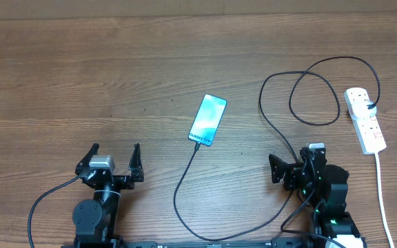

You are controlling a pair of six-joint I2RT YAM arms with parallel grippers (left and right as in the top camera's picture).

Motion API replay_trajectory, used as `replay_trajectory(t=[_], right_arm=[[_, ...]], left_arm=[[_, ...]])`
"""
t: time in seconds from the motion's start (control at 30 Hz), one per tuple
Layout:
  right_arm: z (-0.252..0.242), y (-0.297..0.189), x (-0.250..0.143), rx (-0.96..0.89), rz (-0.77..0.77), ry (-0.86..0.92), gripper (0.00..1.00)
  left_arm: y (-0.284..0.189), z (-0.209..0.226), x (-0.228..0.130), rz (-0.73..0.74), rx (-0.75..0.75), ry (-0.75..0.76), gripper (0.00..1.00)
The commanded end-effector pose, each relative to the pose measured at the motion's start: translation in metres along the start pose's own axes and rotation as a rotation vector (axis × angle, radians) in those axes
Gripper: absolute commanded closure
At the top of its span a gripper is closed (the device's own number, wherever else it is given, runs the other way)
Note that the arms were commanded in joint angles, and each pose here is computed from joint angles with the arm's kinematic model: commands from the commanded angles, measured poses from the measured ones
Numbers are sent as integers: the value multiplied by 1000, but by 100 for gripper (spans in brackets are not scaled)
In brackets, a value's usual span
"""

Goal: Plug charger to phone and switch on socket

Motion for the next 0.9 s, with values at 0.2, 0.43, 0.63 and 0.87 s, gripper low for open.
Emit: replay_trajectory(t=[0.2, 0.43, 0.63, 0.87], right_arm=[[6, -10, 2, 42, -55, -20, 0], [15, -23, 19, 109, -197, 4, 0], [22, -34, 30, 156, -310, 7, 0], [29, -49, 40, 202, -435, -32, 0]], left_arm=[[0, -1, 0, -6, 0, 12, 0], [0, -1, 0, -6, 0, 12, 0], [0, -1, 0, -6, 0, 12, 0], [0, -1, 0, -6, 0, 12, 0]])
Point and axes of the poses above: each gripper's point midway between its finger pads, its own y axis out along the fingers, its own z axis along the line the jaws close on, x = y × z, the point moved 10 cm from there along -y, back along the fingers, and after that the axes turned 12 degrees about y, right-handed, at the moved point
